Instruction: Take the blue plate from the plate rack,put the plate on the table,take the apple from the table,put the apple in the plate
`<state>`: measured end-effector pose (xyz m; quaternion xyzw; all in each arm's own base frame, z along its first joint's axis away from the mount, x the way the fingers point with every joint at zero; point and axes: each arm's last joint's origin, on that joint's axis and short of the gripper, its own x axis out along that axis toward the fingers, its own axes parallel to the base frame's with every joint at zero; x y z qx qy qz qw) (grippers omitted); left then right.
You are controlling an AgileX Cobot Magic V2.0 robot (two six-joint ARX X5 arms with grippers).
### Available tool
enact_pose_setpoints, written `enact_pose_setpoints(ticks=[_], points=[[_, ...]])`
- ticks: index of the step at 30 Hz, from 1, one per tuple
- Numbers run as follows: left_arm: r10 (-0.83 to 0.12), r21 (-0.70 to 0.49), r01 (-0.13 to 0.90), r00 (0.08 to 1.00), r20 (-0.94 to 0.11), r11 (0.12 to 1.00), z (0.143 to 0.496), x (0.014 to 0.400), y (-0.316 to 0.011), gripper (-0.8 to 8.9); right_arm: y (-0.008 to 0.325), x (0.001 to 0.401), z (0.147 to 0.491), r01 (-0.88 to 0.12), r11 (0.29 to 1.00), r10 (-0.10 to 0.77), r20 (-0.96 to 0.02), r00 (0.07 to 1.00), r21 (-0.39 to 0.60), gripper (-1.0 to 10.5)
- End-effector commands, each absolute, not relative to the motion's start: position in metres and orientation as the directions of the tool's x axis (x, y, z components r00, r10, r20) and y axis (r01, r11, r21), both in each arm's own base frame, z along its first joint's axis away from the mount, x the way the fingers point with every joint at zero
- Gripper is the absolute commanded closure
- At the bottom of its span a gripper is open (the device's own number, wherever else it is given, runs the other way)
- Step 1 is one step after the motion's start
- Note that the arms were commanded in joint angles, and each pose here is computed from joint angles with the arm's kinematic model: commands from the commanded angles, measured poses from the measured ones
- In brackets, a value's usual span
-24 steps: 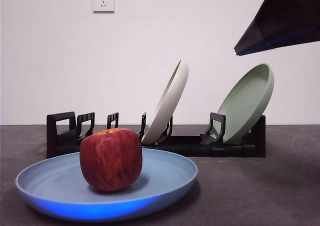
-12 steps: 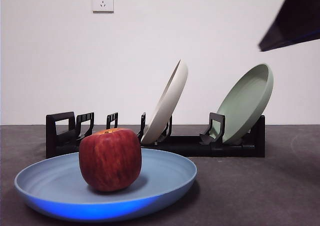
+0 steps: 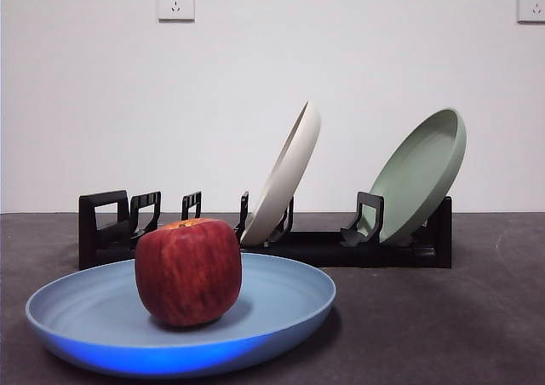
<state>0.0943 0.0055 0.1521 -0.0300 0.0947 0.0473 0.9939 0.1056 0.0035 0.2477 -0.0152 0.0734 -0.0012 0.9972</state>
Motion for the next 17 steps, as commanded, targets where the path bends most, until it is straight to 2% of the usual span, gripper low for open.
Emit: enact_pose_setpoints(ticks=[1, 8, 17], points=[[0.092, -0.046, -0.103, 0.976, -0.197, 0.994, 0.148, 0.095, 0.006, 8.16, 0.001, 0.102, 0.224, -0.006, 1.0, 0.006, -0.16, 0.987, 0.002, 9.6], [0.092, -0.046, -0.103, 0.976, -0.197, 0.994, 0.148, 0.095, 0.006, 8.16, -0.001, 0.101, 0.179, 0.019, 0.998, -0.01, -0.163, 0.986, 0.053, 9.6], [0.092, -0.046, -0.103, 0.976, -0.197, 0.994, 0.148, 0.095, 0.006, 8.16, -0.001, 0.098, 0.151, 0.027, 0.992, -0.008, -0.15, 0.989, 0.126, 9.6]])
